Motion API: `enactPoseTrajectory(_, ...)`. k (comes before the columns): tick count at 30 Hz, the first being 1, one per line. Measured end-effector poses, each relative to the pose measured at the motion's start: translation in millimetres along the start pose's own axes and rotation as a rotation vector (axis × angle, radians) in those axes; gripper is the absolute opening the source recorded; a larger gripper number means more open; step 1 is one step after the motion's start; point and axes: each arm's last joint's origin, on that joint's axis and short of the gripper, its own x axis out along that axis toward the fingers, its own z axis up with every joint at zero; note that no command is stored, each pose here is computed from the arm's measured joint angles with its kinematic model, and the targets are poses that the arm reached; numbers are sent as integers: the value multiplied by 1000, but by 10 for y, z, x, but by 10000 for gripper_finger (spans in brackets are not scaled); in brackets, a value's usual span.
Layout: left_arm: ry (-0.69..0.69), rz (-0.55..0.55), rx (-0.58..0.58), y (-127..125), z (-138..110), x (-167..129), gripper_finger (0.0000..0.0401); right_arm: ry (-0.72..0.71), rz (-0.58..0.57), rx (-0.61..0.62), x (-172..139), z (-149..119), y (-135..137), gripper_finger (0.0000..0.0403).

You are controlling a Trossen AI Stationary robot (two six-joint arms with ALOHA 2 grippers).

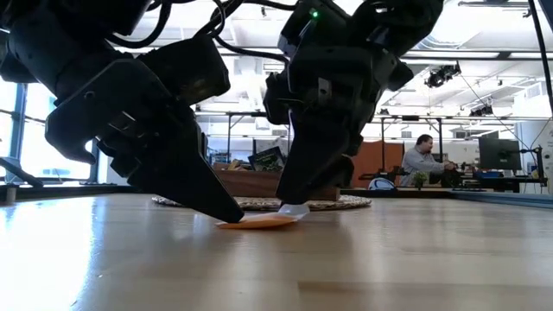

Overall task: Pick & Place Tea
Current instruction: Put the white tea bag into the right section of the wooden organizer

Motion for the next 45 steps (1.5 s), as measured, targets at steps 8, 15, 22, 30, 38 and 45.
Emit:
enactPoseTrajectory(8,9,0,2,3,-13,1,0,25,-46,104,16,-70,44,126)
enactPoseTrajectory(15,13,-1,2,3,-18,2,0,35,-151,144,-6,-98,-21,126)
enactPoseTrajectory(22,15,-3,2,4,-20,4,0,-28,-54,161,23,-32,34,126)
enactPoseTrajectory(30,2,19,1,8,-20,5,0,-7,-65,168,26,-60,41,103)
enactPoseTrajectory(38,-7,44,4,24,16,-48,0,-23,-113,98,29,-72,44,7)
enactPoseTrajectory(45,22,18,-79,60,207,-364,0,-23,-126,44,5,-67,51,3)
